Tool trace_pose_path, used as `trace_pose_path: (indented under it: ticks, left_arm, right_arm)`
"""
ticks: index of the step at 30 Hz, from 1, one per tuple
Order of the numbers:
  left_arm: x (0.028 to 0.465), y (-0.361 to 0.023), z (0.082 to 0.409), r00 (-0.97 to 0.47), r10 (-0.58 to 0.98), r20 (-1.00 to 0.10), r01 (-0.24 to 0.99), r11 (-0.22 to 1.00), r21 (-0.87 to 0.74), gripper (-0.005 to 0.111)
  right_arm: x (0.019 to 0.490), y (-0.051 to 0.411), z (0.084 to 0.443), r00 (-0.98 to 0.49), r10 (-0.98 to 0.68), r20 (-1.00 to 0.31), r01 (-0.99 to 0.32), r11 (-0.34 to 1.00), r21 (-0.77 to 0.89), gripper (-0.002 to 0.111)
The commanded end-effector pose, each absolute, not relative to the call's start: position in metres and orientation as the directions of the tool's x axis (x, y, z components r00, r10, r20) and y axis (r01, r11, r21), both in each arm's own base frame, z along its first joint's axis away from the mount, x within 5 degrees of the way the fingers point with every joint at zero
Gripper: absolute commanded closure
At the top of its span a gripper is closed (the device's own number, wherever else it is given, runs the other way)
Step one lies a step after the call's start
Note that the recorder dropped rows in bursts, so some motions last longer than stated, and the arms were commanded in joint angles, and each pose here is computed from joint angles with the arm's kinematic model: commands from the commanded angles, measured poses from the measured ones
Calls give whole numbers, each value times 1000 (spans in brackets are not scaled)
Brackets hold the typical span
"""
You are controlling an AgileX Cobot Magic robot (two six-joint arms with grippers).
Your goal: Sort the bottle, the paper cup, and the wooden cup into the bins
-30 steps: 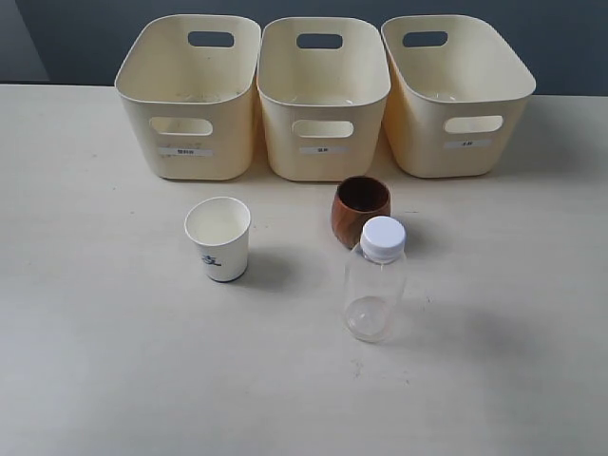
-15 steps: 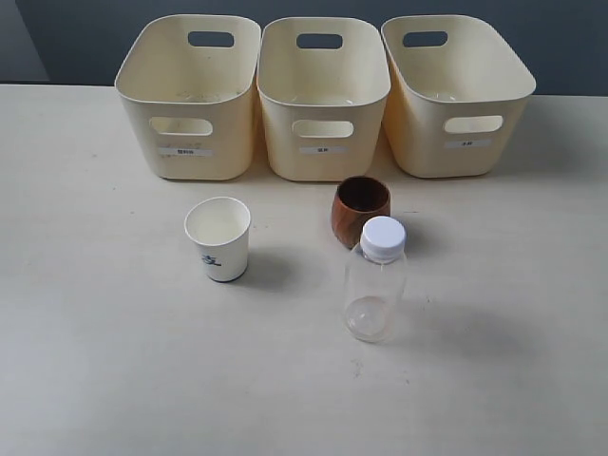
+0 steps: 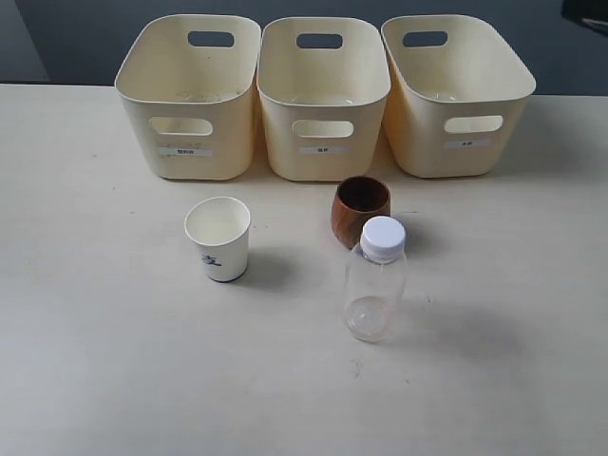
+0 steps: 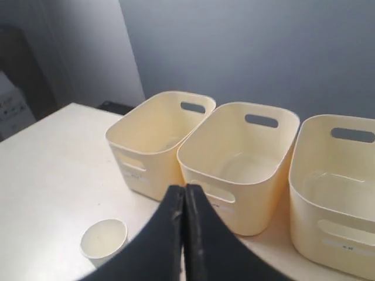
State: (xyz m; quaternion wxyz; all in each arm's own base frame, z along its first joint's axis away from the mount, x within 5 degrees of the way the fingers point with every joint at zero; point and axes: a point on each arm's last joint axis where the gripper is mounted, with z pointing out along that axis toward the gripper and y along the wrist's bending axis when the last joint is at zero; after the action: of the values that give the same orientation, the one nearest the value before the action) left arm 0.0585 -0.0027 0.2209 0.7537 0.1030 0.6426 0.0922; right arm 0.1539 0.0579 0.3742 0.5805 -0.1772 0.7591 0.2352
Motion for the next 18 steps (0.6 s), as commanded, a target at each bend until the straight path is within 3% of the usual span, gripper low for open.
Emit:
trace_pose_path:
  ticks: [1, 12, 18]
  left_arm:
    - [58, -3, 221, 160, 270, -949, -6, 962, 273, 107]
    - [58, -3, 221, 160, 269, -950, -5, 962, 272, 107]
    - [58, -3, 221, 160, 269, -950, -5, 962, 272, 107]
  right_arm:
    - [168, 72, 368, -272, -100, -957, -644, 758, 103, 109]
    - [188, 123, 335, -215, -335, -917, -804, 594, -29, 109]
    - [203, 129, 324, -229, -351, -908, -770, 636, -52, 109]
